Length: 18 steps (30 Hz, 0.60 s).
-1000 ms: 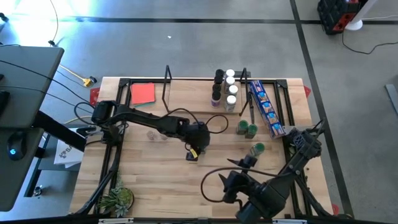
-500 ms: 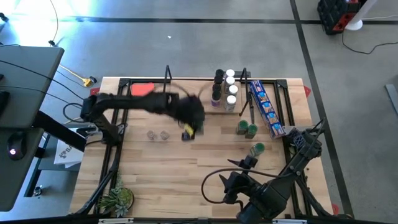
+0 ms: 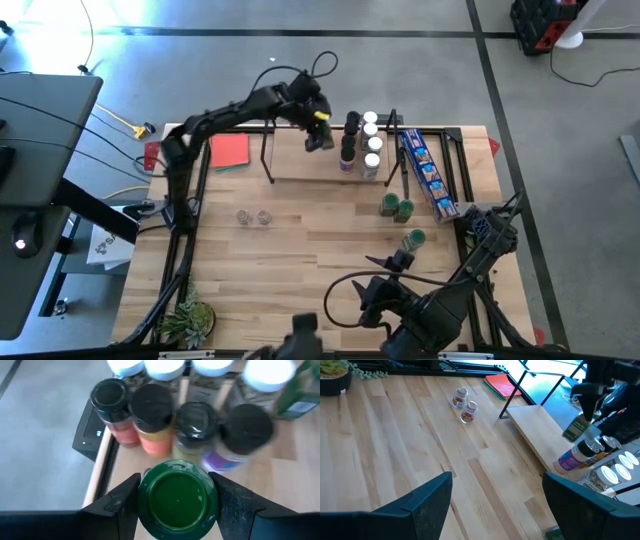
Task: Shelf spices
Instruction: Put the left green seasoning bottle on the shelf
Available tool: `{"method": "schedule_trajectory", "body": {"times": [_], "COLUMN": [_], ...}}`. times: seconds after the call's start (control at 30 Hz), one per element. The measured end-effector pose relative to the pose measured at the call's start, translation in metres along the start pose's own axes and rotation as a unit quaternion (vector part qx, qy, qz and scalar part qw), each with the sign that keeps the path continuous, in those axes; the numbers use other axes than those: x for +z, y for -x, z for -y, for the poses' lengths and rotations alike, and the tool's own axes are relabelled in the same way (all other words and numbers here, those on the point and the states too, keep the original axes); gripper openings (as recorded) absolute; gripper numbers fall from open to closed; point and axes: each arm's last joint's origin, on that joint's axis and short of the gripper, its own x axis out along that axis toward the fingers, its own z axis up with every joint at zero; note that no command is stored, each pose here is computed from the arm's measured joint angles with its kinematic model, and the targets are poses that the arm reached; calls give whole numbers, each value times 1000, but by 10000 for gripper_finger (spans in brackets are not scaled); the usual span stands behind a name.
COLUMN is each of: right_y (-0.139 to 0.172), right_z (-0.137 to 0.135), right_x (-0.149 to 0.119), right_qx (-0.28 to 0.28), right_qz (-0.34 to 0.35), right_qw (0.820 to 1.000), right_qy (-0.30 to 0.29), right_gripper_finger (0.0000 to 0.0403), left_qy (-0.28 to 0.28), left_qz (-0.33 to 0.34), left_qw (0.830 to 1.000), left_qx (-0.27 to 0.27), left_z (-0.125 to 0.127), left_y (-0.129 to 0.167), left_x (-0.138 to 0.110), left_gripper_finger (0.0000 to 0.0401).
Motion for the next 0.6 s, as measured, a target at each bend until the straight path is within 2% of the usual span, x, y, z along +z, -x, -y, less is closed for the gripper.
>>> {"method": "schedule_trajectory", "body": {"times": [0.2, 0.37, 0.6], "right_y": [0, 0, 0], "right_z": [0, 0, 0], "right_x": [0, 0, 0], "right_qx": [0, 1, 1], "right_qz": [0, -3, -3], "right_qw": [1000, 1000, 1000], "right_qy": [-2, -15, -21], "right_gripper_finger": [305, 305, 305], "left_qy": [-4, -44, -87], "left_qz": [-27, -60, -70], "left_qw": [1000, 997, 994], "left_qx": [-16, -19, -7], "left_z": [-27, -29, -32], "left_y": [-23, -33, -33], "left_x": [5, 2, 1], "left_gripper_finger": [195, 196, 223]}}
